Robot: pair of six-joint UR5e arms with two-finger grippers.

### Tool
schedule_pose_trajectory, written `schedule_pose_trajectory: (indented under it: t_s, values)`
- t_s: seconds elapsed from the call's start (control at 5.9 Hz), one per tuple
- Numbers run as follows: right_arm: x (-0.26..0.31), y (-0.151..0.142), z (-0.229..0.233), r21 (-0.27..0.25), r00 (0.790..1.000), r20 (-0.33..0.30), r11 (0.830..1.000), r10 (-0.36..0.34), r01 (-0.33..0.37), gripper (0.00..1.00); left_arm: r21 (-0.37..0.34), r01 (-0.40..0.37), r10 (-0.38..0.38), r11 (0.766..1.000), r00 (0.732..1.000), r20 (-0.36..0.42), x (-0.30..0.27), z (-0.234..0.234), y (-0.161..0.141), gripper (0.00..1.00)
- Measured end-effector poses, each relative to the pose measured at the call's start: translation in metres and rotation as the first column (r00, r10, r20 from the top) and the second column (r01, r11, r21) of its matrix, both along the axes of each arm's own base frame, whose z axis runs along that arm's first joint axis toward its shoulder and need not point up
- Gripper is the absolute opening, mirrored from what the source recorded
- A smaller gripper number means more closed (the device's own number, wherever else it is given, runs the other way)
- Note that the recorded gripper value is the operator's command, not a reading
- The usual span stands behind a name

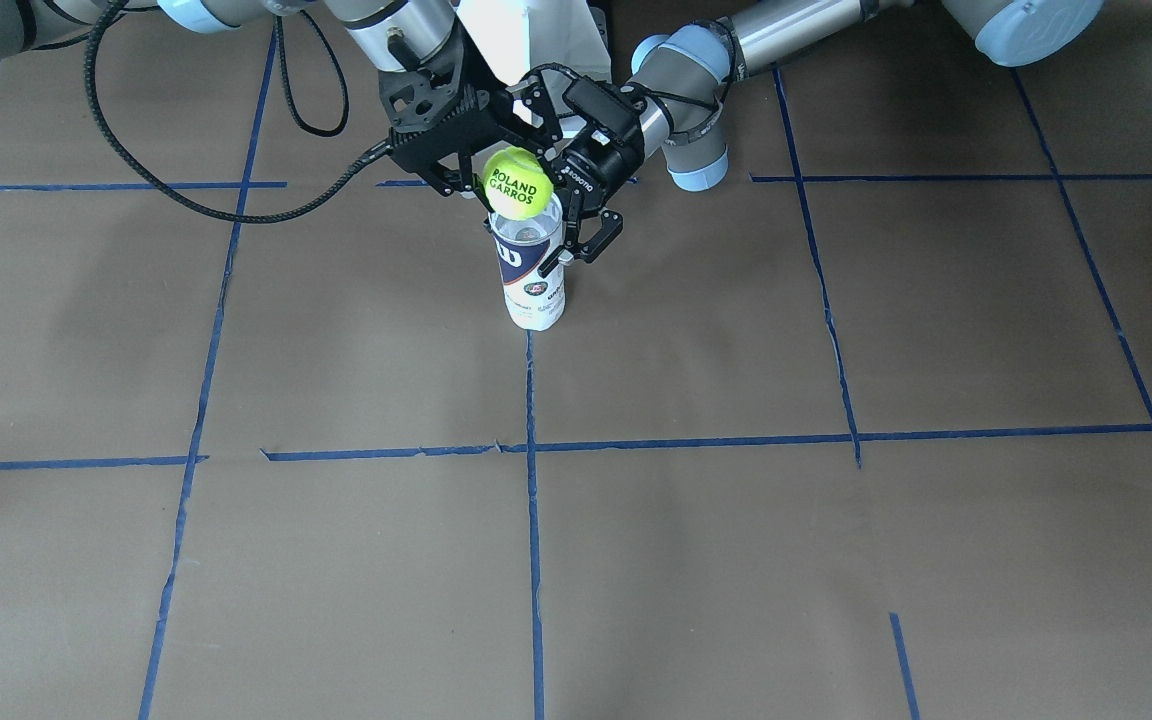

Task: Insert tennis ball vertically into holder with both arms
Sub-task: 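Open the right gripper to drop the ball into the can, then move the right gripper to the second yellow tennis ball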

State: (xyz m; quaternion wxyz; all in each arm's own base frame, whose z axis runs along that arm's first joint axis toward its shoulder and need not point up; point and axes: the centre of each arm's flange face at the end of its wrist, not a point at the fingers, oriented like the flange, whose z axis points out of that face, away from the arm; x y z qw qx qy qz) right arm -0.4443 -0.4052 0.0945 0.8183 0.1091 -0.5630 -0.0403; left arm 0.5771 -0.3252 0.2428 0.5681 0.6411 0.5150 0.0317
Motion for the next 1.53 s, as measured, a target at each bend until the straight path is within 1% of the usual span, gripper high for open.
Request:
schedule_pose_trajectory:
  t_s: [0.17,0.34,0.85,1.02,1.19,1.36,1.53]
  values:
    - [-0.001,-0.001,-0.001,0.0,1.0,-0.001,1.0,0.003,-0.003,0.91,-0.001,0.001,-0.001,1.0,1.0,0.001,0.0,0.001,0.0,0.84]
    - [-0.002,-0.001,0.0,-0.004,1.0,-0.002,1.0,0.005,-0.005,0.99,-0.002,0.0,0.0,1.0,1.0,0.002,0.0,0.002,0.001,0.84]
    - [0.003,-0.006,0.0,-0.005,1.0,-0.002,1.0,0.018,-0.018,0.99,-0.003,-0.001,0.001,1.0,1.0,0.002,0.0,0.002,0.001,0.84]
    - [0.019,-0.02,0.003,-0.007,0.999,-0.002,0.999,0.037,-0.037,0.99,-0.003,-0.002,0.002,1.0,1.0,0.002,0.0,0.003,0.002,0.84]
    - [0.054,-0.048,0.027,-0.038,0.997,-0.022,0.997,0.068,-0.068,0.99,-0.003,-0.003,0.003,1.0,1.0,0.003,0.001,0.003,0.003,0.84]
    - [0.099,-0.078,0.08,-0.06,0.991,-0.085,0.992,0.105,-0.11,0.99,-0.003,-0.003,0.003,1.0,1.0,0.004,0.001,0.004,0.003,0.85]
    - [0.148,-0.107,0.151,-0.032,0.973,-0.19,0.99,0.131,-0.14,0.99,-0.003,-0.004,0.004,1.0,1.0,0.003,0.001,0.004,0.003,0.85]
